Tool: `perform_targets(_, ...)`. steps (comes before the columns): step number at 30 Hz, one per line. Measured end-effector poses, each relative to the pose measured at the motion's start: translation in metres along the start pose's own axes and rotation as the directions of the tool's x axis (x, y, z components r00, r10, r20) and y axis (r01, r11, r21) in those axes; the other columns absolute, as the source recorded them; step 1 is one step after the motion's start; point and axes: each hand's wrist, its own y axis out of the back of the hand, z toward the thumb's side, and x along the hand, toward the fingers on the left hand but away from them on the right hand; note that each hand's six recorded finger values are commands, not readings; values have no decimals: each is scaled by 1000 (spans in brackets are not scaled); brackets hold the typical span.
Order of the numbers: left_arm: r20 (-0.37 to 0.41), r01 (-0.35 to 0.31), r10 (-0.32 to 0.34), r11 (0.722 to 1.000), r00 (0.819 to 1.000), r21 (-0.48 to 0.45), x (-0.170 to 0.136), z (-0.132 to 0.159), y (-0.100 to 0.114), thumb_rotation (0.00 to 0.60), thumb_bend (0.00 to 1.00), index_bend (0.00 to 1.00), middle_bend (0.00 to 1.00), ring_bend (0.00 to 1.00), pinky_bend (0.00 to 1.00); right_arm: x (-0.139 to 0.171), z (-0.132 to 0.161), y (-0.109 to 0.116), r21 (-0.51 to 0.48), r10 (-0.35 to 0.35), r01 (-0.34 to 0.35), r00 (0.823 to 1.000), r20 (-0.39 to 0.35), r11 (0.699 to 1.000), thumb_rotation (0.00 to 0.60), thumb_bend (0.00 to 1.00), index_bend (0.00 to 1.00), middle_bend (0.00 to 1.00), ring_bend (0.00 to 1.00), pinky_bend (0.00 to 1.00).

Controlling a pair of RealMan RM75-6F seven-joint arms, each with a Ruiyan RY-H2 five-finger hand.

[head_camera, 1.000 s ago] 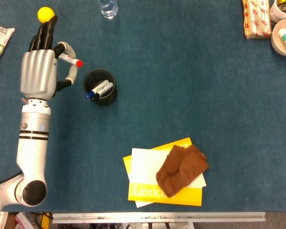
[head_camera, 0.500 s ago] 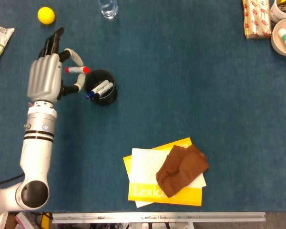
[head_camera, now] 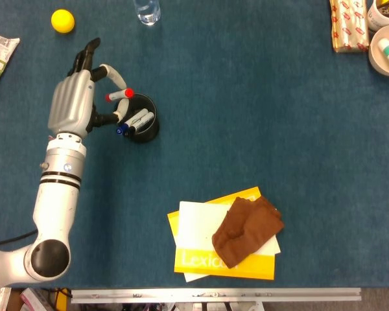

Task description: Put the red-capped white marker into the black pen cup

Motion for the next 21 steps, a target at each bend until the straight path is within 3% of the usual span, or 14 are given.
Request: perform_targets(21,12,39,-39,995,999,-87,-8,29,-13,600,358,608,0,0,158,0,0,1,1,0,0,1000,-2,1000,600,0,126,223,135,296)
